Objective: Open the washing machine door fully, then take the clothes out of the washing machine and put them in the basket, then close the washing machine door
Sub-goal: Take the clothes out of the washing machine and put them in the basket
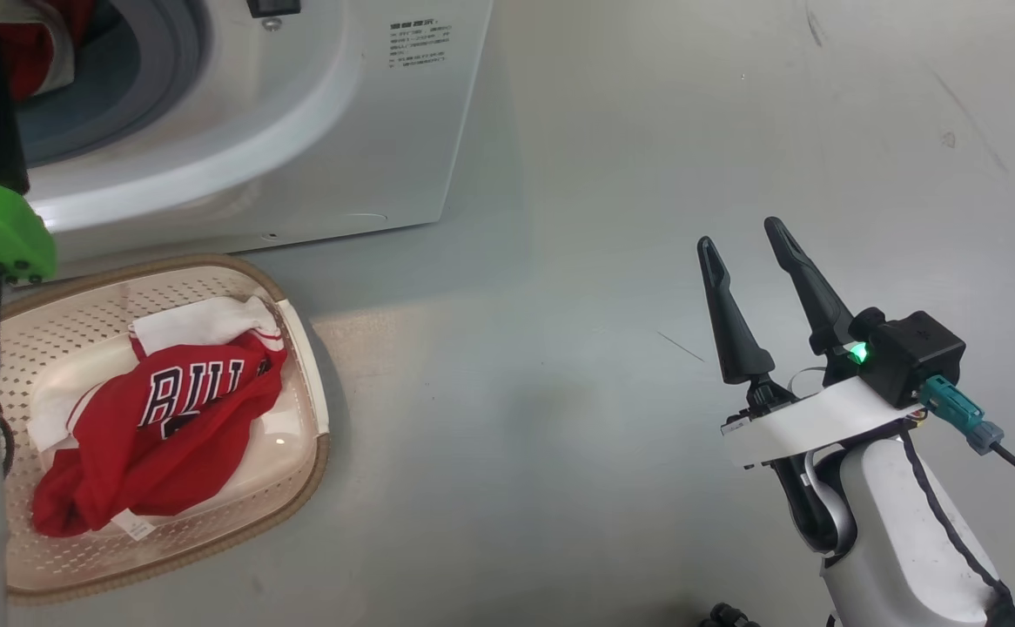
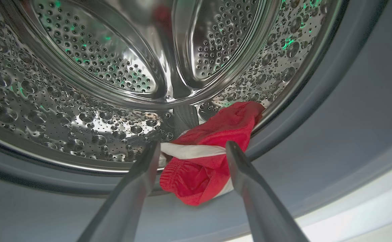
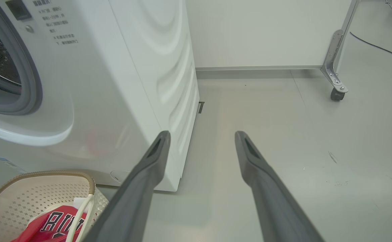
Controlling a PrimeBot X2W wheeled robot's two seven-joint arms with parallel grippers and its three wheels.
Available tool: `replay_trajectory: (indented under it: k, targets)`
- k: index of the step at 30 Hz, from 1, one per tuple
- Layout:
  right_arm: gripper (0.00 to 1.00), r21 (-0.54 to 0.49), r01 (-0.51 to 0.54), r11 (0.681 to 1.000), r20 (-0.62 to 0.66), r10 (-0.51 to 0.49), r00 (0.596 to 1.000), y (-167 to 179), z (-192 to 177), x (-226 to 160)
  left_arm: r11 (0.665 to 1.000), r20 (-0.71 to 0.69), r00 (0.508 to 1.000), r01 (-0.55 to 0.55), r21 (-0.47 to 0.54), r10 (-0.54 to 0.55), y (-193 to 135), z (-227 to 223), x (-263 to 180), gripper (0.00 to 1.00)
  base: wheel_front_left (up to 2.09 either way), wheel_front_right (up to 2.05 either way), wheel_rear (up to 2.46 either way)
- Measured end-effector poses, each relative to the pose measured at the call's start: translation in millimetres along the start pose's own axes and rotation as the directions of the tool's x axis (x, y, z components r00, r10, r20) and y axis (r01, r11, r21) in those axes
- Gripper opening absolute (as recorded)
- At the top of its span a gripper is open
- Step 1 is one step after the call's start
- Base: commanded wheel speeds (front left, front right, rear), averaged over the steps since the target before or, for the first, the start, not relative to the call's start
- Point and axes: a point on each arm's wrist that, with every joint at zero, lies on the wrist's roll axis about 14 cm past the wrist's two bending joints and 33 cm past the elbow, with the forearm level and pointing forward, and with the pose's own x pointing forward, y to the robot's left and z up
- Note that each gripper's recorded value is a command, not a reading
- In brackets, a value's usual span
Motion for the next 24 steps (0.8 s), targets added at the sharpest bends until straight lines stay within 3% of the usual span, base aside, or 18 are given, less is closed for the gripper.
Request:
replay_trajectory:
  k: [14, 24]
  targets:
    - [1.00, -0.008, 0.047, 0.999, -0.039, -0.048, 0.998, -16.8, -12.3, -2.6, 0.997, -0.174, 0.984, 0.046, 0.056, -0.036, -10.6, -24.4, 53.7, 1.00, 0.00, 0.00, 0.00]
    - [1.00, 0.017, 0.042, 0.999, -0.053, -0.041, 0.998, -13.6, -18.3, -1.0, 0.999, -0.289, 0.957, 0.035, 0.019, -0.028, -11.4, -45.5, 67.7, 1.00, 0.00, 0.00, 0.00]
